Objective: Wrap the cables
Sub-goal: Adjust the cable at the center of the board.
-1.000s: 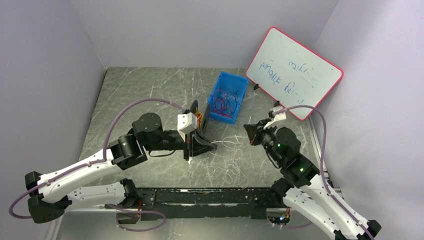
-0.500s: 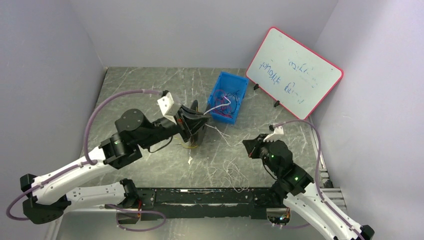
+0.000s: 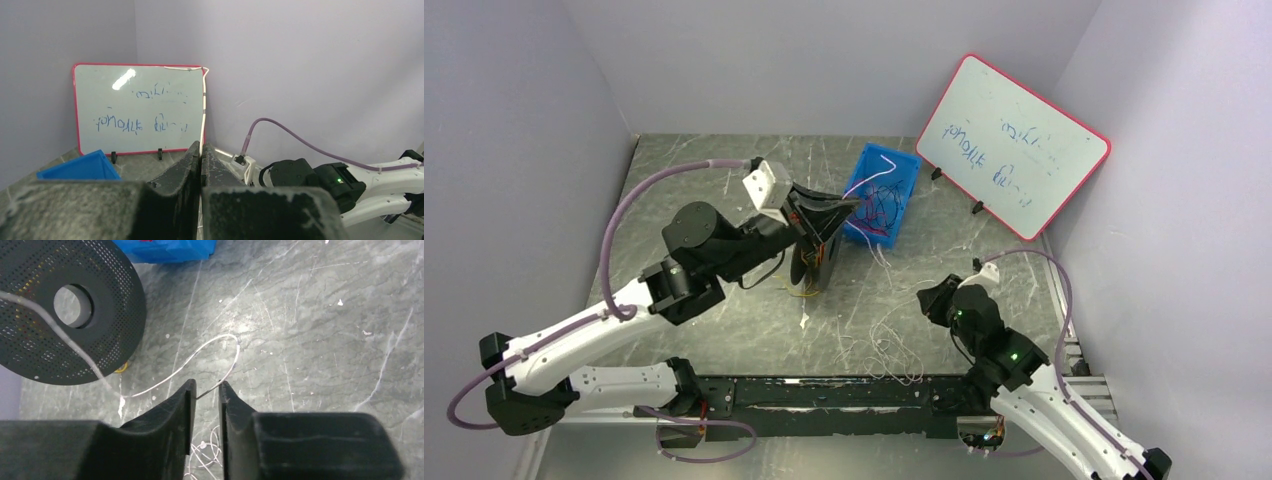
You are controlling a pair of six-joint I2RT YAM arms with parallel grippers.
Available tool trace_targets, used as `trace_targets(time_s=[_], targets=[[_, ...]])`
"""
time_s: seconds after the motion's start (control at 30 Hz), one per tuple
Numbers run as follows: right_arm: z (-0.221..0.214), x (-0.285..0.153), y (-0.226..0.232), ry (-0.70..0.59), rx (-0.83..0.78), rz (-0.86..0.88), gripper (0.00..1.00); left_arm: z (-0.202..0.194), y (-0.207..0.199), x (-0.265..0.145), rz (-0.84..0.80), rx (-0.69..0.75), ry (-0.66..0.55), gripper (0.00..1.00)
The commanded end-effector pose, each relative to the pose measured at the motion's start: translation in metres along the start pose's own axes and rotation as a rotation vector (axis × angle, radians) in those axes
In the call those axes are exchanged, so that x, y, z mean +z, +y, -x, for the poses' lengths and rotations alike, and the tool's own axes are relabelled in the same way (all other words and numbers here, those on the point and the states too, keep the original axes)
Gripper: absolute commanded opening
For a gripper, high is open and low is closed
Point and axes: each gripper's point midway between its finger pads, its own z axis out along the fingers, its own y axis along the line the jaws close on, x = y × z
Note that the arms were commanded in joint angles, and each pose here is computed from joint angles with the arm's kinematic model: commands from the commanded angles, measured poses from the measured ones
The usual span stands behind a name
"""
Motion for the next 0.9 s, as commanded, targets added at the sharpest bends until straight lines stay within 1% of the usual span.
trace_targets(time_s=[0.0, 0.1, 0.2, 0.37, 0.47, 0.6, 0.77, 0.87], targets=[[0.018, -0.012, 0.009, -0.047, 0.047, 0.022, 0.33, 0.019, -0.007, 0.012, -0.031, 0.019, -0.057, 0.07], [0.024, -0.018, 0.019, -0.056, 0.064, 0.071, 0.45, 0.014, -0.006, 0.018, -0.026, 0.02, -0.048, 0.07], [0.035, -0.028, 0.025, -0.073, 0.073, 0.081, 0.51, 0.008, -0.002, 0.024, -0.01, 0.024, -0.033, 0.07], [0.065, -0.047, 0.04, -0.135, 0.077, 0.12, 0.53, -0.01, 0.009, 0.032, 0.041, 0.037, 0.01, 0.07], [0.084, -0.059, 0.055, -0.176, 0.052, 0.169, 0.54, -0.022, 0.012, 0.036, 0.052, 0.035, 0.034, 0.07], [0.108, -0.076, 0.087, -0.225, -0.01, 0.295, 0.55, -0.036, 0.01, 0.042, 0.037, 0.024, 0.064, 0.07], [0.123, -0.093, 0.129, -0.242, -0.111, 0.466, 0.57, -0.05, 0.007, 0.043, 0.015, 0.015, 0.087, 0.07], [0.131, -0.106, 0.154, -0.252, -0.134, 0.581, 0.58, -0.062, 0.005, 0.041, -0.003, 0.005, 0.103, 0.07]])
